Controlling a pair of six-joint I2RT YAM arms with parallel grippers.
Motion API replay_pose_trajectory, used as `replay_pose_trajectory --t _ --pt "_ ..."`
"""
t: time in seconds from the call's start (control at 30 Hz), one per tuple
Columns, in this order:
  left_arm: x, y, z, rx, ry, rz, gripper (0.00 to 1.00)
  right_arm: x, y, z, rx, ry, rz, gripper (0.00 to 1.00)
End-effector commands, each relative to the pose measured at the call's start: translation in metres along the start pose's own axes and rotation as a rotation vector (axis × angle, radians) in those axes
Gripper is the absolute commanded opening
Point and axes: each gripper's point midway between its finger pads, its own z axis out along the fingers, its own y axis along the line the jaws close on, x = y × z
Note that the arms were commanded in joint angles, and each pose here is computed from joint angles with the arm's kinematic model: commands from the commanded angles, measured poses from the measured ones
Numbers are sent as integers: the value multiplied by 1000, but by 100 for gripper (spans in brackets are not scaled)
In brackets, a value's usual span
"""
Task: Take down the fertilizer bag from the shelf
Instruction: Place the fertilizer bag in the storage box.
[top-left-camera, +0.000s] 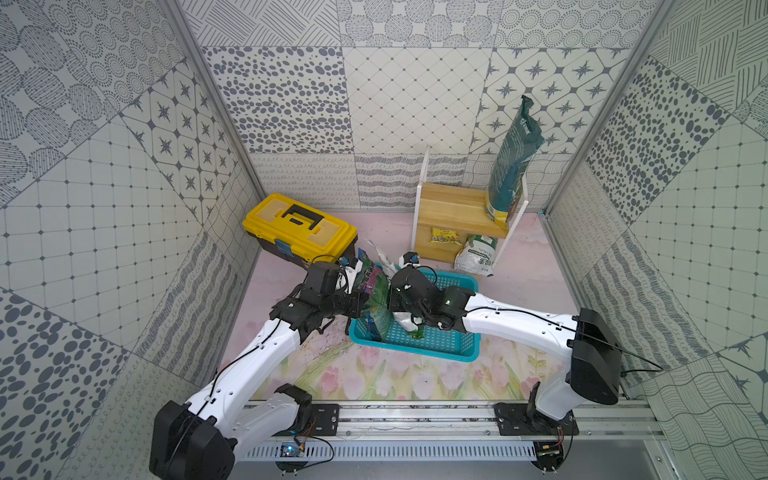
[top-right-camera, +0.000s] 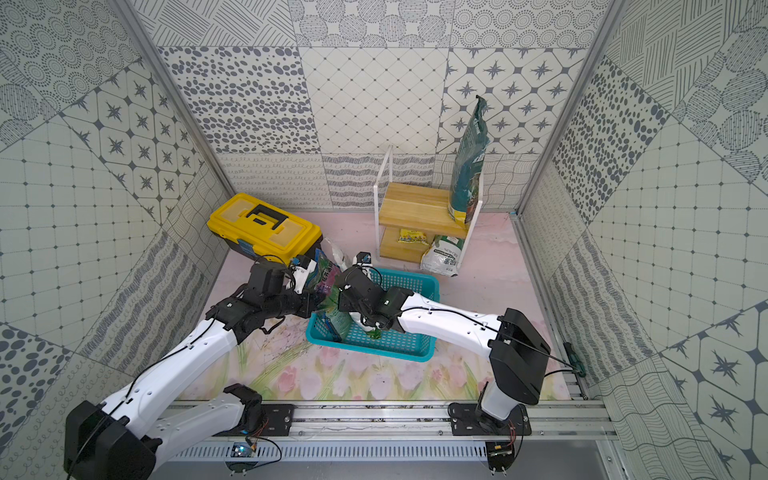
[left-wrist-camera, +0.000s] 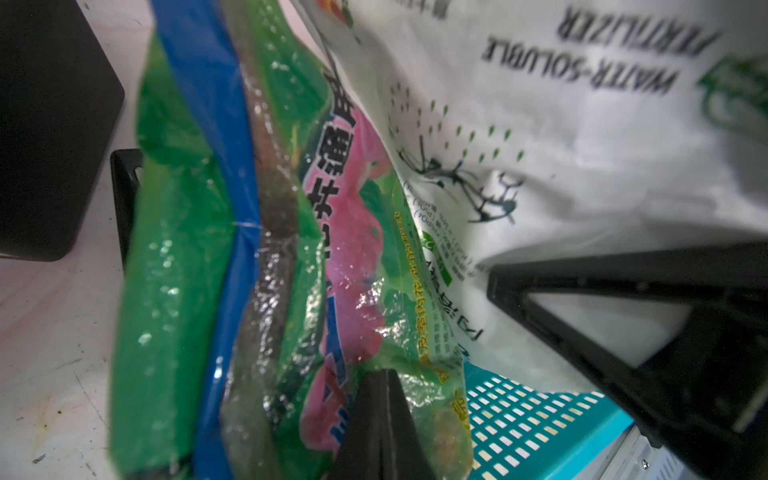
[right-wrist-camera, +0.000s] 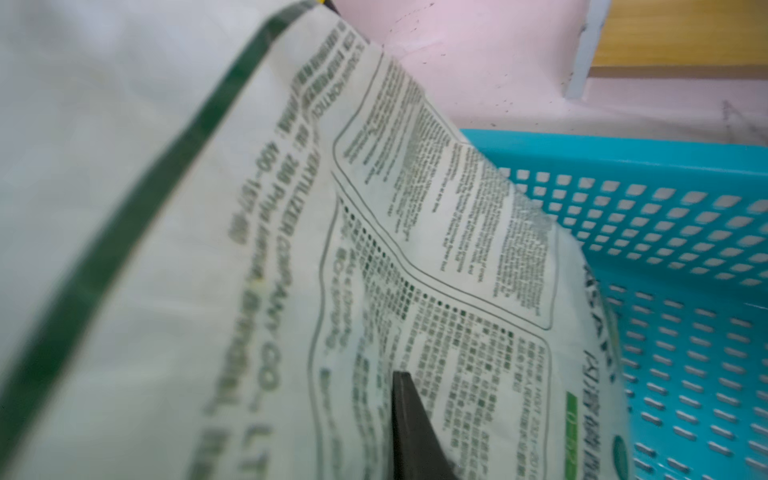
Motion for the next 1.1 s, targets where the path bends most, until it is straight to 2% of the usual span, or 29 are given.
replay_pose_trajectory --t 0.0,0.03,0.07,0.13,0.27,0.33,0.5,0.57,0.67,0.87,0.97,1.07 --pt "-9 6 -2 -36 -45 10 0 -5 58 -13 -265 -5 12 41" --pt "-8 8 -2 -40 -43 6 0 -4 58 -15 -279 -3 12 55" --pt "-8 8 -2 -43 -43 5 0 -4 59 -16 -286 -2 13 65" --pt "-7 9 -1 -48 -41 4 0 -4 61 -21 -303 0 0 78" --pt "-8 11 -3 -63 -44 4 0 -10 71 -31 -352 -3 -34 92" --pt "-8 13 -6 -76 -51 4 0 -15 77 -38 -382 -5 -40 95" --pt "-21 12 -27 -110 -98 18 4 -33 77 -51 -423 -26 -20 97" --pt "-29 9 -40 -122 -117 17 9 -40 73 -55 -430 -35 -11 97" --pt "-53 -1 -64 -116 -198 18 23 -50 62 -59 -434 -44 15 97" --pt "-89 -33 -102 -12 -318 9 28 -73 26 -57 -442 -84 147 96" --pt "-99 -56 -113 103 -344 5 27 -77 0 -47 -401 -82 227 85" --pt "-103 -82 -120 241 -333 4 26 -76 -21 -37 -355 -73 264 66"
